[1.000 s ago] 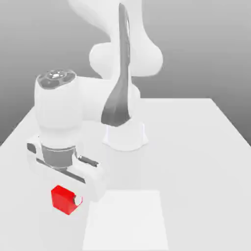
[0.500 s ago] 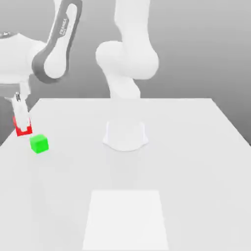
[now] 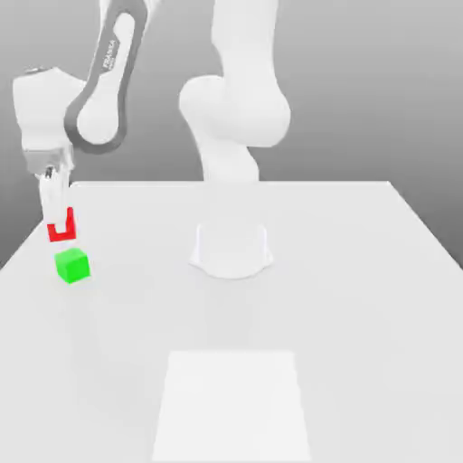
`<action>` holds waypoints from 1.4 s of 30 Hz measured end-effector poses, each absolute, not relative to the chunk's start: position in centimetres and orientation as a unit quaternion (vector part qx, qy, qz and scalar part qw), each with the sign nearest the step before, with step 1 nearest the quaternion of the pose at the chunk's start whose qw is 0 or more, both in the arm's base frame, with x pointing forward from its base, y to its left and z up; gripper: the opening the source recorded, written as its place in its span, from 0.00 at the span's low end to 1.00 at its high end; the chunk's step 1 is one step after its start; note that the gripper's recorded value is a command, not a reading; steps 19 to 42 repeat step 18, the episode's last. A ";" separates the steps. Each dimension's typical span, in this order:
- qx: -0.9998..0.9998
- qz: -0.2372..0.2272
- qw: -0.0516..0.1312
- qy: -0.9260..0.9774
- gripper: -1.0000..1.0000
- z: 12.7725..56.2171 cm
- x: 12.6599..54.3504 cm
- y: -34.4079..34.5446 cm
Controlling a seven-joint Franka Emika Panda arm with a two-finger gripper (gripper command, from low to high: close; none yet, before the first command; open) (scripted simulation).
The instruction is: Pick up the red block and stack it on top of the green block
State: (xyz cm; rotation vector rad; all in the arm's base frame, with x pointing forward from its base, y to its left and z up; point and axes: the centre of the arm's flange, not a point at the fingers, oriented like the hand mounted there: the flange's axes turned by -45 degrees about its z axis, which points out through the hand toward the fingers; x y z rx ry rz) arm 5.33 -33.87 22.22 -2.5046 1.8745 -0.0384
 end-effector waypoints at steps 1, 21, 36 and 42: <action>-0.800 -0.012 0.007 0.599 0.00 22.0 5.3 -33.9; -0.802 -0.002 0.002 0.598 0.00 18.1 5.1 -33.5; -0.802 -0.002 0.002 0.598 0.00 18.1 5.1 -33.5; -0.802 -0.002 0.002 0.598 0.00 18.1 5.1 -33.5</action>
